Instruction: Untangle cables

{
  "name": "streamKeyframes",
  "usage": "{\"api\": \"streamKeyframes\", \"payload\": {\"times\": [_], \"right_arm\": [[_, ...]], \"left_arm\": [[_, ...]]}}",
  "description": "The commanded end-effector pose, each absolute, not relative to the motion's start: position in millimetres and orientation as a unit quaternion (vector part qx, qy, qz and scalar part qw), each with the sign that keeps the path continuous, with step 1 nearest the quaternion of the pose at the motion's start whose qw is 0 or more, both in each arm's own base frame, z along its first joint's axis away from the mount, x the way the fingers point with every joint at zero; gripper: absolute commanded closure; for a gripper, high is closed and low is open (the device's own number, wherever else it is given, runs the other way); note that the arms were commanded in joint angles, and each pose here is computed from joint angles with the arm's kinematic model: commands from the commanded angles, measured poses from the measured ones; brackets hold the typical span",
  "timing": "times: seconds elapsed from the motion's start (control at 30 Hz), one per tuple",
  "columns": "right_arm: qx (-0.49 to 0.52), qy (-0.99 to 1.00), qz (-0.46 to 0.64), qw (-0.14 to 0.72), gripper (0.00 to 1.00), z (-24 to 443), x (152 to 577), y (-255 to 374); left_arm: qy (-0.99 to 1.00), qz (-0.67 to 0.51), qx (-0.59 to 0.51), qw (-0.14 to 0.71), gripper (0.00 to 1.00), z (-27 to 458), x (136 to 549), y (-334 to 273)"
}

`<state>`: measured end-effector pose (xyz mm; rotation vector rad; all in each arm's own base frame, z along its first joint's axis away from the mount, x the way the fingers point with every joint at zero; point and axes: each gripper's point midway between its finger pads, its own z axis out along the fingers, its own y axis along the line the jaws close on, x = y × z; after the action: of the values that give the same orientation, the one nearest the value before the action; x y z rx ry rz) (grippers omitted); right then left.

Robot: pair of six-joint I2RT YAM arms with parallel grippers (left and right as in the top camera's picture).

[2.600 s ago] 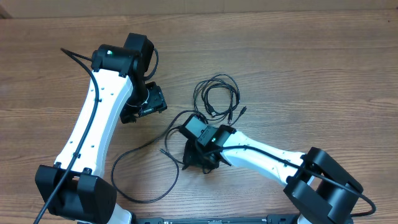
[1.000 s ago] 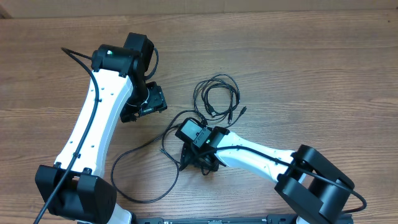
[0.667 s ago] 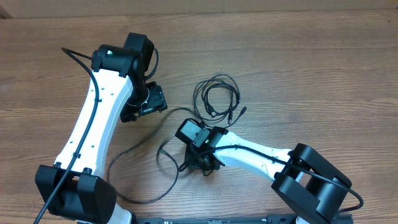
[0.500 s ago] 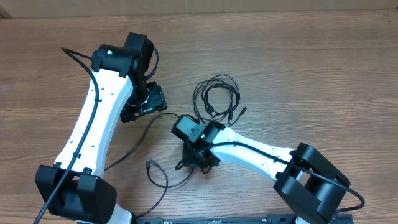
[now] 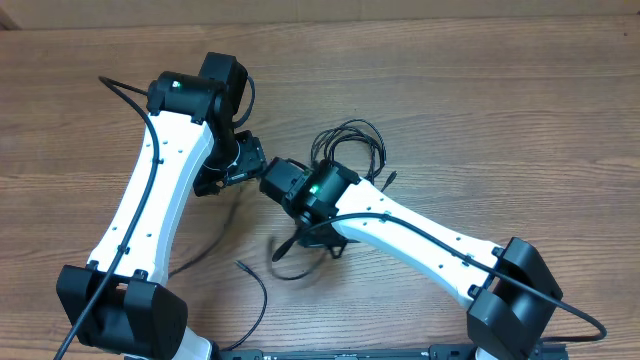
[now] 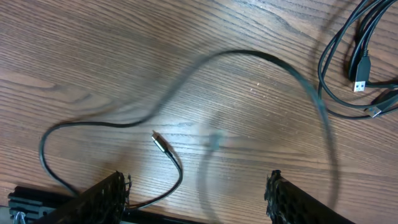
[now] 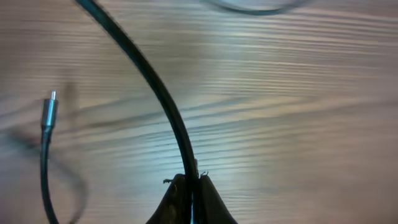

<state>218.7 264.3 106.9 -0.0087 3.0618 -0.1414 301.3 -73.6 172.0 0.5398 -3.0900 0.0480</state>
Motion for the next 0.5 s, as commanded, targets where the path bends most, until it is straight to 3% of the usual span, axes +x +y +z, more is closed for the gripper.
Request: {"api": "streamKeyframes", "payload": {"times": [0.0,0.47], "right_arm": [[0.064,0.986,-0.115,0.103,0.96,121,245,228],[0.109,0.983,-0.100,0.113,0.96,154,252,194]], "left_arm": [[-0.986,0.012,0.164,0.006,0.26,169,301,-73],[-0.986,0.012,0.164,0.006,0.26,169,301,-73]]}}
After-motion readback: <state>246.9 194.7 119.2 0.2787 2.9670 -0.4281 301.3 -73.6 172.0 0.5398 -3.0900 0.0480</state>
